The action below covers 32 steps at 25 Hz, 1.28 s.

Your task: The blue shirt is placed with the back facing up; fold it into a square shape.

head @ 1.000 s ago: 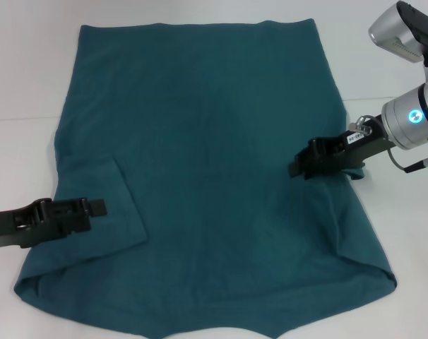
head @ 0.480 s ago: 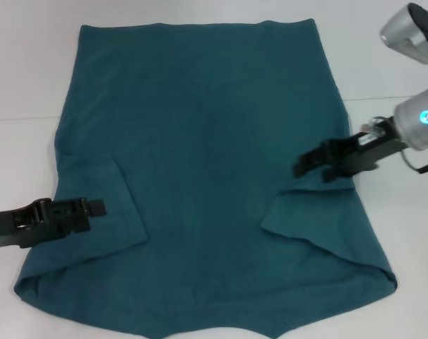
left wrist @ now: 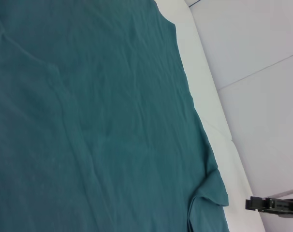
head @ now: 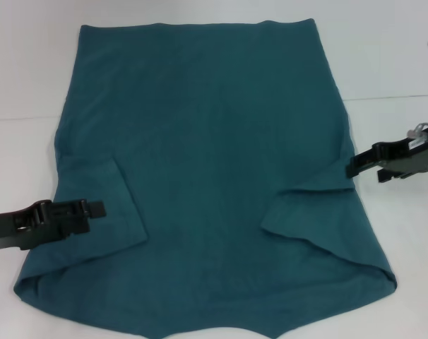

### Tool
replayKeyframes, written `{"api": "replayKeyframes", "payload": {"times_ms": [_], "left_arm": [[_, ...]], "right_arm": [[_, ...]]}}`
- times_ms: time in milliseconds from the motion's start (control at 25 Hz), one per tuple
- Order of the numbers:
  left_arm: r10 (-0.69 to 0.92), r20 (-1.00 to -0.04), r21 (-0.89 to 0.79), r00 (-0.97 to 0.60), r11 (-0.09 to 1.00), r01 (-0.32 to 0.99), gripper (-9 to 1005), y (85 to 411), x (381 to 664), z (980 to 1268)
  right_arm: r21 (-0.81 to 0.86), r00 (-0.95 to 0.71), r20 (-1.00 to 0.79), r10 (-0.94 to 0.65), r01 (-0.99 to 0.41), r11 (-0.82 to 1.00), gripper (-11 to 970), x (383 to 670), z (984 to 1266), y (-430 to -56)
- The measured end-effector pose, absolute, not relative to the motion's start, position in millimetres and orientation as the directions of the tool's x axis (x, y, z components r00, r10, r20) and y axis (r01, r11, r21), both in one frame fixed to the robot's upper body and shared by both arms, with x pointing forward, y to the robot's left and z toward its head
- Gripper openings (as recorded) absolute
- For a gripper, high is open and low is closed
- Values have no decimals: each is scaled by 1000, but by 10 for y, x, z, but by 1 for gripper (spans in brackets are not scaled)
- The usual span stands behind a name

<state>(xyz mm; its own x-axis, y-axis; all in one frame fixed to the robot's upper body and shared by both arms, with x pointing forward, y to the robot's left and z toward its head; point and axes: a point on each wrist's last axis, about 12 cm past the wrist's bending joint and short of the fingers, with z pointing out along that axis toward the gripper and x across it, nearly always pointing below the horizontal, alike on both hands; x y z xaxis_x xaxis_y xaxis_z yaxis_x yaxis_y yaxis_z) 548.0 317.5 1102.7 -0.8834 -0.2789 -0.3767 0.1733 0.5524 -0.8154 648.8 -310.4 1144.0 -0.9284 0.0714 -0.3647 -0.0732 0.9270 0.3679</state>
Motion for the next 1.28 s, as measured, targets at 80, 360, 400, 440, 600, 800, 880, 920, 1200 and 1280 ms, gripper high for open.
{"api": "replayKeyframes", "payload": {"times_ms": [80, 360, 400, 440, 600, 800, 880, 920, 1200, 1280], "left_arm": [[-279, -376, -816, -883, 551, 173, 624, 3174, 5479, 11026], [-282, -371, -820, -885, 546, 170, 623, 3168, 5476, 11017], [-282, -370, -821, -885, 545, 169, 622, 3166, 5475, 11014], [-282, -370, -821, -885, 545, 169, 622, 3166, 5474, 11014], [-284, -370, -820, -884, 547, 167, 622, 3170, 5473, 11010], [-290, -372, -819, -882, 549, 165, 621, 3172, 5482, 11007], [-290, -372, -819, -882, 550, 165, 621, 3171, 5483, 11006], [-290, -373, -819, -882, 550, 165, 621, 3172, 5484, 11006], [-290, -375, -817, -881, 551, 166, 619, 3169, 5490, 11008], [-290, -368, -819, -884, 551, 160, 619, 3178, 5486, 11010]], "right_arm": [[366, -925, -371, 78, -68, 928, 743, 6484, 11370, -3069], [357, -914, -393, 101, -50, 933, 741, 6486, 11169, -2954], [354, -912, -396, 102, -50, 934, 741, 6487, 11147, -2937], [353, -910, -401, 103, -49, 934, 741, 6489, 11133, -2922], [356, -899, -423, 116, -47, 933, 740, 6503, 11087, -2846], [366, -874, -464, 147, -37, 930, 739, 6545, 11057, -2761], [402, -853, -487, 188, -28, 915, 738, 6577, 11076, -2733], [453, -824, -516, 233, -31, 891, 738, 6606, 11112, -2728], [642, -720, -588, 369, -138, 754, 736, 6681, 11398, -2796], [644, -739, -583, 337, -168, 746, 735, 6677, 11474, -2824]]}}
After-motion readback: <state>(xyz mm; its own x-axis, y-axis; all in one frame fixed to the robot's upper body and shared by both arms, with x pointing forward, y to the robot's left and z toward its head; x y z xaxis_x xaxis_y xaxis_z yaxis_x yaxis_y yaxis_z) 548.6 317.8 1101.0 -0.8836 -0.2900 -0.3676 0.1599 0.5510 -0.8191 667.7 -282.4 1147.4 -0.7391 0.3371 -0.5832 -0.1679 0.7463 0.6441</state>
